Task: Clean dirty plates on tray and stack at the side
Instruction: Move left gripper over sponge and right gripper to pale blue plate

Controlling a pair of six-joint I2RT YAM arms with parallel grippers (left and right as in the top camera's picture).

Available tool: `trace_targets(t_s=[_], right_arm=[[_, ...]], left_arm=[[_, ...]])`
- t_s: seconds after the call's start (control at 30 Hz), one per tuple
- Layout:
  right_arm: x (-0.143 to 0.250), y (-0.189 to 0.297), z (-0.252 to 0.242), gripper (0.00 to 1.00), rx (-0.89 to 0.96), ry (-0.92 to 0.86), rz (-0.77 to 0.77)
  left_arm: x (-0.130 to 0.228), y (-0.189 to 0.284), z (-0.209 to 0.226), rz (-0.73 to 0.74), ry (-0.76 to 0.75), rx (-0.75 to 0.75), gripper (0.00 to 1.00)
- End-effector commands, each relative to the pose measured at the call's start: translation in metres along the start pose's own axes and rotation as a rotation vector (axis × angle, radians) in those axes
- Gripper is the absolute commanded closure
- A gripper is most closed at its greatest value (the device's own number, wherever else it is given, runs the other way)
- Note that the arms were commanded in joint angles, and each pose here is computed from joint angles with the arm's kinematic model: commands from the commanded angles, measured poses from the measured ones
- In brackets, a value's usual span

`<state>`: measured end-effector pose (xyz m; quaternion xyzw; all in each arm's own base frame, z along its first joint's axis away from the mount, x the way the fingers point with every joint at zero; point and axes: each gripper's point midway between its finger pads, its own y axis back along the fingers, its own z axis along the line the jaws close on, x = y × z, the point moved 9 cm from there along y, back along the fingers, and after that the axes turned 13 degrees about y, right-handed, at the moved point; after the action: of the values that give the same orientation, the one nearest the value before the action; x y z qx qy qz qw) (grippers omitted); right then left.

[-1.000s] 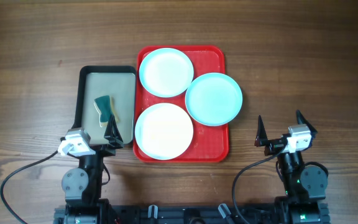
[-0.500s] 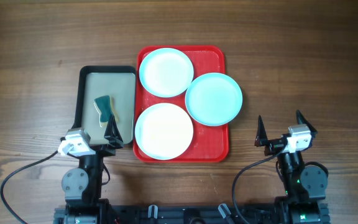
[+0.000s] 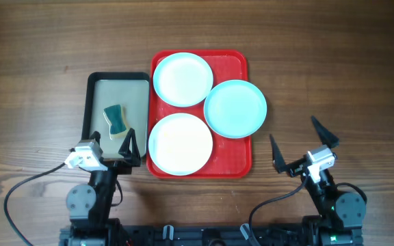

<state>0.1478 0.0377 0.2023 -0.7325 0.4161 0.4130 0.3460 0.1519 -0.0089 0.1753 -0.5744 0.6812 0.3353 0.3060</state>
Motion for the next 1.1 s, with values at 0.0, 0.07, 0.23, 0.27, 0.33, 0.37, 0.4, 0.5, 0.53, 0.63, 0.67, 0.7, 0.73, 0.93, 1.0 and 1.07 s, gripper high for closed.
trace_targets(t_s=[0.0, 0.07, 0.23, 0.27, 0.33, 0.37, 0.4, 0.5, 0.53, 0.63, 0.67, 0.7, 0.73, 0.93, 1.0, 1.07], right_arm=[[-0.021, 0.001, -0.001, 0.00, -0.083, -0.160, -0.018], [-0.048, -0.005, -0.014, 0.00, -0.079, -0.220, 0.006], [-0.103, -0.058, -0.059, 0.00, -0.174, -0.379, 0.366], [-0.105, -0.067, -0.064, 0.00, -0.202, -0.420, 0.469], [-0.100, -0.088, -0.070, 0.00, -0.271, -0.528, 0.707], [-0.092, -0.103, -0.072, 0.00, -0.294, -0.611, 0.802], [-0.078, -0.113, -0.068, 0.00, -0.306, -0.727, 0.890], [-0.043, -0.132, -0.045, 0.26, -0.499, -0.931, 1.015], [-0.036, -0.136, -0.038, 0.35, -0.517, -0.937, 1.047], [-0.020, -0.148, -0.002, 0.44, -0.537, -0.829, 1.193], [-0.014, -0.151, 0.013, 0.44, -0.496, -0.765, 1.267], [-0.009, -0.153, 0.024, 0.43, -0.445, -0.720, 1.326], [-0.005, -0.155, 0.036, 0.43, -0.415, -0.679, 1.366], [0.024, -0.176, 0.055, 0.34, -0.237, -0.420, 1.389], [0.033, -0.181, 0.032, 0.34, -0.143, -0.439, 1.375], [0.046, -0.181, 0.006, 0.37, -0.061, -0.484, 1.376]], left_arm=[[-0.059, 0.021, -0.051, -0.004, 0.038, 0.073, 0.00], [-0.100, 0.023, -0.081, 0.088, -0.003, 0.009, 0.00], [-0.152, -0.013, -0.113, 0.448, 0.016, -0.228, 0.00], [-0.154, -0.023, -0.113, 0.480, 0.022, -0.250, 0.00], [-0.147, -0.044, -0.105, 0.550, 0.041, -0.298, 0.00], [-0.140, -0.052, -0.100, 0.594, 0.050, -0.323, 0.00], [-0.132, -0.057, -0.094, 0.654, 0.063, -0.356, 0.00], [-0.115, -0.061, -0.081, 0.781, 0.087, -0.445, 0.00], [-0.111, -0.062, -0.078, 0.809, 0.092, -0.465, 0.00], [-0.103, -0.070, -0.067, 0.852, 0.083, -0.542, 0.33], [-0.100, -0.074, -0.064, 0.866, 0.085, -0.554, 0.36], [-0.098, -0.077, -0.061, 0.882, 0.088, -0.564, 0.37], [-0.095, -0.081, -0.059, 0.896, 0.090, -0.574, 0.37], [-0.080, -0.098, -0.044, 0.965, 0.095, -0.637, 0.37], [-0.077, -0.101, -0.042, 0.981, 0.097, -0.648, 0.37], [-0.076, -0.101, -0.041, 0.982, 0.098, -0.649, 0.37]])
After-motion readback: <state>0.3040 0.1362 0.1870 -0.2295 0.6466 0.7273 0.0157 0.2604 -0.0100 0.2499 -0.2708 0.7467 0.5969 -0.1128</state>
